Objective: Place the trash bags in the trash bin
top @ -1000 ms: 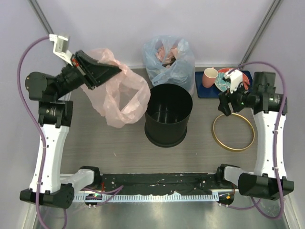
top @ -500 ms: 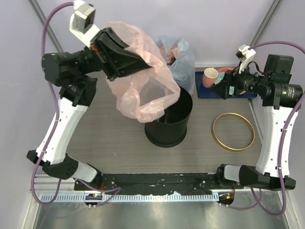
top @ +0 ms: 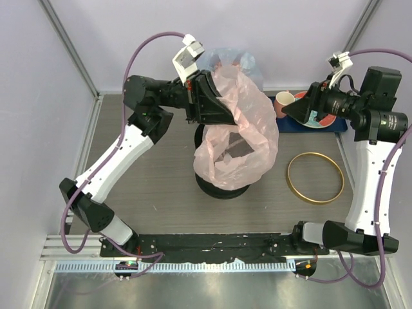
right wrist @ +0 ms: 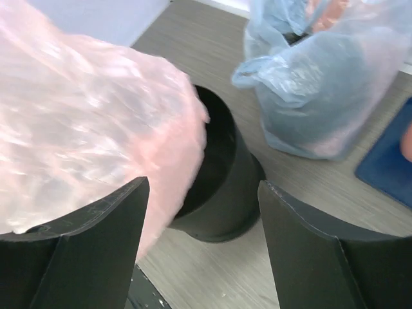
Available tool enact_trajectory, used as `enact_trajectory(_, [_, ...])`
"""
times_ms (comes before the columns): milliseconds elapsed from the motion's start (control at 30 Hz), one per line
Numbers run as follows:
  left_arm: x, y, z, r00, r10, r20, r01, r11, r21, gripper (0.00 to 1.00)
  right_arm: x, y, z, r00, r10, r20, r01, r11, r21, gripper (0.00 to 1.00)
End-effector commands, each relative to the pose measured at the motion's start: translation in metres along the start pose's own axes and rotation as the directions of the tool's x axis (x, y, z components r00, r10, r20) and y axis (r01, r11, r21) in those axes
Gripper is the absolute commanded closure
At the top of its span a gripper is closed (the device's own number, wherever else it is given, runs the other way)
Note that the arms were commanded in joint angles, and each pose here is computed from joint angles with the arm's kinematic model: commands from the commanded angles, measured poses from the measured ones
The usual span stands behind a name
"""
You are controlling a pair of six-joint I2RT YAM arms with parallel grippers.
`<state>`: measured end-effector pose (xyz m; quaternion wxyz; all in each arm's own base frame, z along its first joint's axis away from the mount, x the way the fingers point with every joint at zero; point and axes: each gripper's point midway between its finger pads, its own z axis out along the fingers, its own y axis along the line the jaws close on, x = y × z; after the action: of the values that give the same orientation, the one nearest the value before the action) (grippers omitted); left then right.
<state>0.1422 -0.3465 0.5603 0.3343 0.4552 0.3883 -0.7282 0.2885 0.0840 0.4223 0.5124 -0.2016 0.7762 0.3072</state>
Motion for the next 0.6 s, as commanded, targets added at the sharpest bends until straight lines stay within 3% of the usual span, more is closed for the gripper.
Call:
enact_trajectory(0, [0.001, -0.031, -0.030, 0.994, 0.113, -0.005, -0.113, 0.994, -0.005, 1.00, -0.015, 0.034, 0.000, 0.996, 0.033, 0.088, -0.017, 0.985, -0.171, 0.25])
enact_trajectory(133, [0.004, -0.011, -0.056, 0.997, 0.082, 0.015, -0.080, 0.991, -0.108, 1.00, 0.002, 0.055, 0.015, 0.999, 0.049, 0.024, -0.042, 0.967, -0.251, 0.27])
enact_trajectory(233, [0.006, 0.001, -0.073, 0.998, 0.060, 0.021, -0.056, 0.985, -0.165, 1.00, 0.024, 0.077, 0.032, 0.999, -0.026, -0.034, 0.015, 0.958, -0.288, 0.32])
enact_trajectory(567, [0.003, 0.039, -0.112, 0.998, 0.041, 0.050, -0.022, 0.944, -0.328, 1.00, 0.081, 0.079, 0.115, 0.970, -0.077, -0.229, 0.022, 0.972, -0.235, 0.62])
